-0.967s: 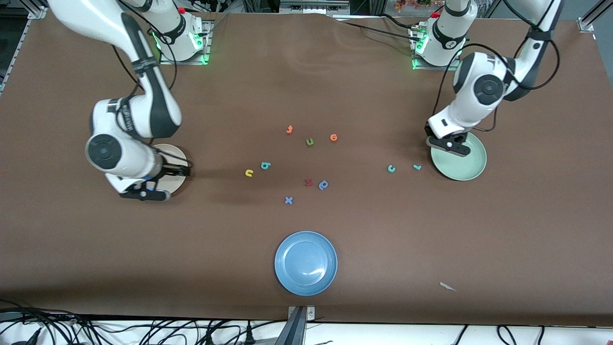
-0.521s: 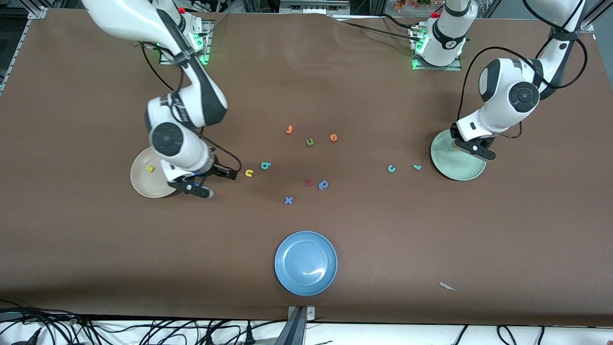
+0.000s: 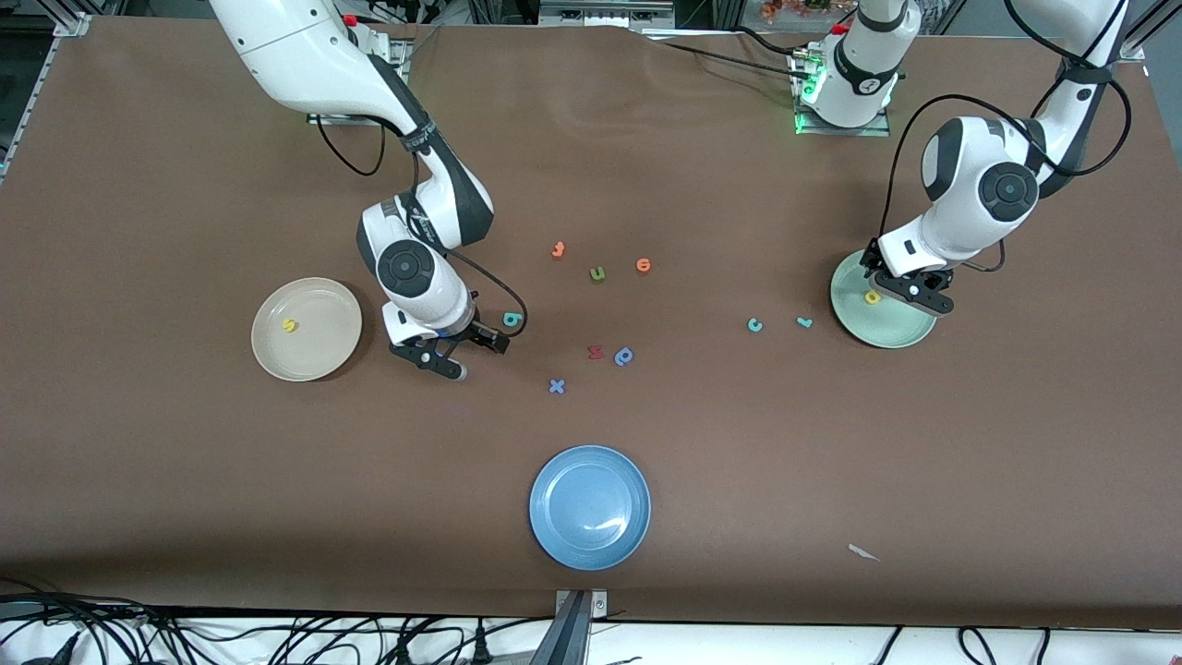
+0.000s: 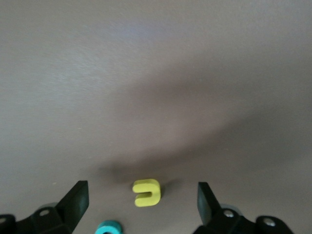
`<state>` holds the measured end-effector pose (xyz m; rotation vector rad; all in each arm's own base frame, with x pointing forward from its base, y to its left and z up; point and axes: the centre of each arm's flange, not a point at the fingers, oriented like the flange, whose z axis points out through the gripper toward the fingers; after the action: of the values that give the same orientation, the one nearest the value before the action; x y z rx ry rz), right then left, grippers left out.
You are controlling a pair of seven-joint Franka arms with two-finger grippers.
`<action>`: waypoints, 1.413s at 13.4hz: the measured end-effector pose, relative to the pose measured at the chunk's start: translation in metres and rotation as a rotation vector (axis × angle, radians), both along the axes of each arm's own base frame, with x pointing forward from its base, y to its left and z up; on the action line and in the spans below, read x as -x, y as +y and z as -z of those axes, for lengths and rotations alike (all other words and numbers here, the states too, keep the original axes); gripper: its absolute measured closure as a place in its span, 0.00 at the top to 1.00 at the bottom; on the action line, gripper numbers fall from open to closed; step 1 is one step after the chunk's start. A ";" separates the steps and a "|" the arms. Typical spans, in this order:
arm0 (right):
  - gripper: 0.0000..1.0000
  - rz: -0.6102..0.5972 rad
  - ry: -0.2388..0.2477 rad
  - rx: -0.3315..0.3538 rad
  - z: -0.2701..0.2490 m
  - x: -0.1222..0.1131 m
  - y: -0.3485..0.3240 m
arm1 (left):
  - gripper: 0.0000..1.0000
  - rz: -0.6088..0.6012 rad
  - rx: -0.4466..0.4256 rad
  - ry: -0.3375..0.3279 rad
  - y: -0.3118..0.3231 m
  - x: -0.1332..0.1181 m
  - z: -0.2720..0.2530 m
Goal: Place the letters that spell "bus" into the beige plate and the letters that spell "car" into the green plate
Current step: 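Grasp the yellow u with the right gripper while the left gripper reaches teal 1, then place the u on the white plate while the left gripper places the 1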
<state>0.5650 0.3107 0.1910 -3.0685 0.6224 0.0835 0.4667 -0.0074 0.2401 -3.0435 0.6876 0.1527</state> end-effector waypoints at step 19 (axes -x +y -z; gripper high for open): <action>0.37 -0.021 0.019 0.010 0.014 0.010 0.010 | 0.70 -0.153 0.108 -0.006 -0.117 -0.054 0.053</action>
<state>0.5548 0.3203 0.1773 -3.0874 0.5938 0.1108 0.5207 -0.1242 0.1871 -3.1979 0.4777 0.1123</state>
